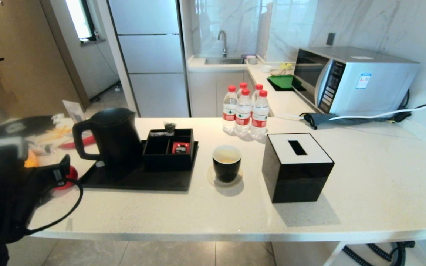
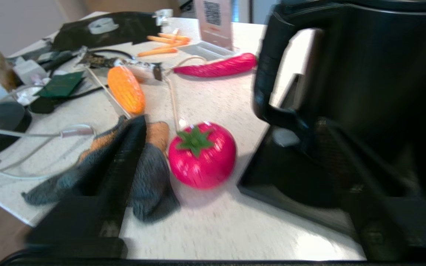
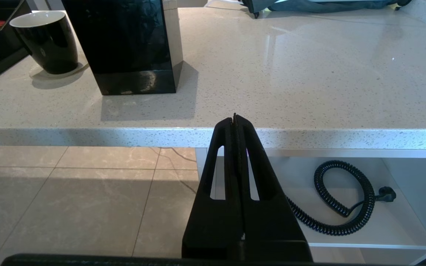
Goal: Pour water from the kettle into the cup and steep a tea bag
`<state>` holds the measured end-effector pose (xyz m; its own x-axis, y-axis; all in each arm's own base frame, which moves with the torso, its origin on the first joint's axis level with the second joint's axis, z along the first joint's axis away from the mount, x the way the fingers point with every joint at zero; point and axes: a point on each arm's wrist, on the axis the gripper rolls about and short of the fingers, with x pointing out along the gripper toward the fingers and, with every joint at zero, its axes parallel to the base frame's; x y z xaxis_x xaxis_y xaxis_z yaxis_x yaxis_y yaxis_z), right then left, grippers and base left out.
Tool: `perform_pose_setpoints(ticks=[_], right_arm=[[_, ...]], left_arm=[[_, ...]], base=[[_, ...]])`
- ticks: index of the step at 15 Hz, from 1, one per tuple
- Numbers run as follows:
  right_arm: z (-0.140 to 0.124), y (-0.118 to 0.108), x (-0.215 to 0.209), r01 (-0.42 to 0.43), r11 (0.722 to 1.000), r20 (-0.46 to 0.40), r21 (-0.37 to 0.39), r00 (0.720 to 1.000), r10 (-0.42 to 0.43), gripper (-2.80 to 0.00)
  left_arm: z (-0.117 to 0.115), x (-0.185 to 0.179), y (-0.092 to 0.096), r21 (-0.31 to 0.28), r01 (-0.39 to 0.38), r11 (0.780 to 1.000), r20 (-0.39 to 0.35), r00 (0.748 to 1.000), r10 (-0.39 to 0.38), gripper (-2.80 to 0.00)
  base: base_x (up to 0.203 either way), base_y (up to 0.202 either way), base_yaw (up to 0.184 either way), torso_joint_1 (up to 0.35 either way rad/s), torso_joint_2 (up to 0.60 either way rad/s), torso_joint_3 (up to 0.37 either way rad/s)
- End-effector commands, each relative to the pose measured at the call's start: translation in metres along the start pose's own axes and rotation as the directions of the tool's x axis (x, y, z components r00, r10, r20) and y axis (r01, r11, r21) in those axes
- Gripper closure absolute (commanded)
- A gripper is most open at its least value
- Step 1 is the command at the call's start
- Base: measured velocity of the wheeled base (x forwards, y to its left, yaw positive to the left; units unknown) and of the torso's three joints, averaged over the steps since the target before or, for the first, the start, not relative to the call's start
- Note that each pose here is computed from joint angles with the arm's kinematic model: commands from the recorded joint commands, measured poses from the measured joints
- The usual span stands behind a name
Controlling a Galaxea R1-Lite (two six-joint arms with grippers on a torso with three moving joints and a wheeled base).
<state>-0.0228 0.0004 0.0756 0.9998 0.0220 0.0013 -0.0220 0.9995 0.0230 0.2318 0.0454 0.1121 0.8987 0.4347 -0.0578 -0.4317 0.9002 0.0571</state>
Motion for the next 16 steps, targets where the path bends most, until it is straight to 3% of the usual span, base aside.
perform_pose_setpoints(ticks=[1,4,8,11,14,16], right_arm=[[0.0,0.0,0.0,-0.001,1.0,0.0,0.0,1.0,0.001,0.0],[0.0,0.0,0.0,-0.001,1.0,0.0,0.0,1.0,0.001,0.0],[0.0,0.0,0.0,-0.001,1.0,0.0,0.0,1.0,0.001,0.0],[0.0,0.0,0.0,-0.001,1.0,0.0,0.0,1.0,0.001,0.0],[0.0,0.0,0.0,-0.001,1.0,0.0,0.0,1.0,0.001,0.0],[0.0,0.0,0.0,-0.001,1.0,0.0,0.0,1.0,0.001,0.0]], left_arm=[[0.012,-0.02,-0.001,-0.017,0.028,0.999,0.072,0.997,-0.026,0.0],[0.021,-0.039,-0.01,-0.016,0.097,0.995,0.112,0.989,-0.094,0.0],[0.036,-0.061,-0.029,-0.002,0.226,0.974,0.191,0.956,-0.222,0.0],[0.041,-0.078,-0.048,0.017,0.347,0.938,0.223,0.913,-0.341,0.0],[0.044,-0.095,-0.071,0.068,0.464,0.883,0.235,0.853,-0.466,0.0],[0.049,-0.103,-0.088,0.073,0.503,0.861,0.226,0.833,-0.505,0.0]], base=[[0.0,0.0,0.0,0.0,0.0,0.0],[0.0,0.0,0.0,0.0,0.0,0.0],[0.0,0.0,0.0,0.0,0.0,0.0],[0.0,0.0,0.0,0.0,0.0,0.0],[0.0,0.0,0.0,0.0,0.0,0.0],[0.0,0.0,0.0,0.0,0.0,0.0]])
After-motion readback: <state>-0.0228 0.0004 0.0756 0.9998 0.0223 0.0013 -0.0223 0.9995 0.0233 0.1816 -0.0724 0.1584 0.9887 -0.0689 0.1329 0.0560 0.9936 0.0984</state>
